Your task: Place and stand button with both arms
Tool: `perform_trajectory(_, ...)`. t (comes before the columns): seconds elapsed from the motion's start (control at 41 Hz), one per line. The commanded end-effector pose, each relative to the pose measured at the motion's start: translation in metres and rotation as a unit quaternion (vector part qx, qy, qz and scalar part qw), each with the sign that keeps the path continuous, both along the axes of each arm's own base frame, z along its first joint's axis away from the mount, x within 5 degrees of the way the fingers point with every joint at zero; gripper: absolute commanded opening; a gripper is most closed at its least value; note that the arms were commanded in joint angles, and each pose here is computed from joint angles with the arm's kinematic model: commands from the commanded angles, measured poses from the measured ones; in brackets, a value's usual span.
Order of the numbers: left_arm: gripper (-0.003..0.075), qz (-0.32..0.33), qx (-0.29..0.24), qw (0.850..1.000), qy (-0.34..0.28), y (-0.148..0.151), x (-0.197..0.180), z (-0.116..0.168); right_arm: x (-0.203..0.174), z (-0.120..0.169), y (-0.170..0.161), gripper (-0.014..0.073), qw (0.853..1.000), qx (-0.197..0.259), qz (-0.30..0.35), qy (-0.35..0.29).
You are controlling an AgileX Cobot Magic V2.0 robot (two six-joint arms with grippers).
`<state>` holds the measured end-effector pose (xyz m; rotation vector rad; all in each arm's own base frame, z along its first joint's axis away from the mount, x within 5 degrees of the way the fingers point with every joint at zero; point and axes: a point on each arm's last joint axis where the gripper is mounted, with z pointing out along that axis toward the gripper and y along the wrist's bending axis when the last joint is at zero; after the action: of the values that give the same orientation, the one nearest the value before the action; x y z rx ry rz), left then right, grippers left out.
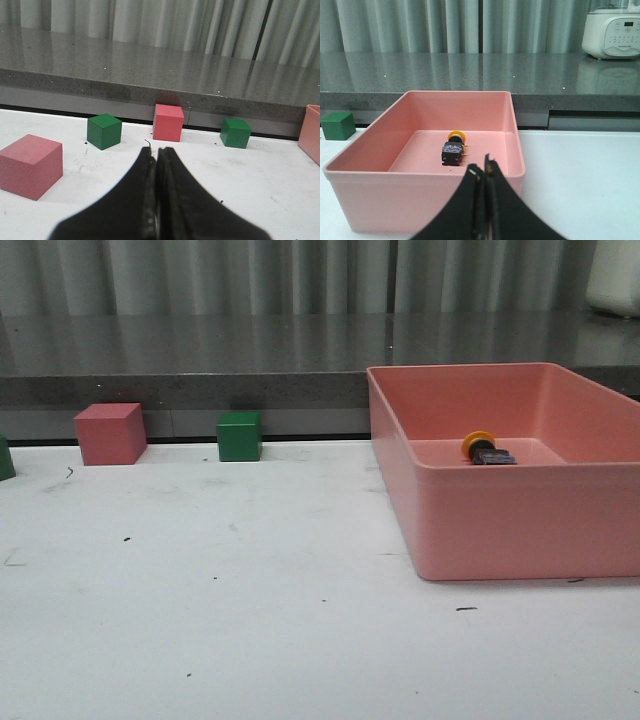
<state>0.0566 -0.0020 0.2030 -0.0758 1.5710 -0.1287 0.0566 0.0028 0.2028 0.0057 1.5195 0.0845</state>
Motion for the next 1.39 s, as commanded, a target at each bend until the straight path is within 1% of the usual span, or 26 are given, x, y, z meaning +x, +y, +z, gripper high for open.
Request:
perform_trajectory(0.0, -0.002, 0.002, -0.006, 0.999, -0.044, 0.0, -0.001, 0.003, -0.002, 0.01, -0.001, -0.0118, 0.999, -0.003, -0.004, -0.052)
perform_trajectory(0.659, -0.002, 0.002, -0.006, 0.999, -0.044, 0.0, -0.001, 0.003, -0.002, 0.01, -0.001, -0.0118, 0.999, -0.003, -0.004, -0.052)
perform_trajectory(0.902, -0.002, 0.004, -0.008, 0.996, -0.09, 0.001, -0.003, 0.013, -0.003, 0.011, -0.001, -0.0118, 0.998, -0.003, -0.004, -0.058)
perform_trajectory(0.976, -0.002, 0.004, -0.009, 0.994, -0.113, 0.001, -0.005, 0.023, -0.003, 0.016, -0.001, -0.0118, 0.998, -0.003, -0.004, -0.061)
perform_trajectory(1.049, -0.002, 0.003, -0.009, 0.991, -0.132, 0.001, -0.009, 0.041, -0.006, 0.026, 0.0, -0.0118, 0.999, -0.004, -0.001, -0.053)
perform_trajectory(1.171, -0.002, 0.002, -0.009, 0.987, -0.16, 0.001, -0.021, 0.08, -0.016, 0.058, 0.0, -0.0118, 0.999, -0.005, 0.005, -0.038)
perform_trajectory(1.293, -0.002, 0.0, -0.007, 0.987, -0.158, 0.001, -0.029, 0.118, -0.027, 0.098, 0.001, -0.0118, 0.999, -0.007, 0.01, -0.037)
perform_trajectory(1.366, -0.002, -0.001, -0.005, 0.991, -0.133, 0.001, -0.03, 0.137, -0.03, 0.124, 0.001, -0.0118, 1.0, -0.009, 0.013, -0.027)
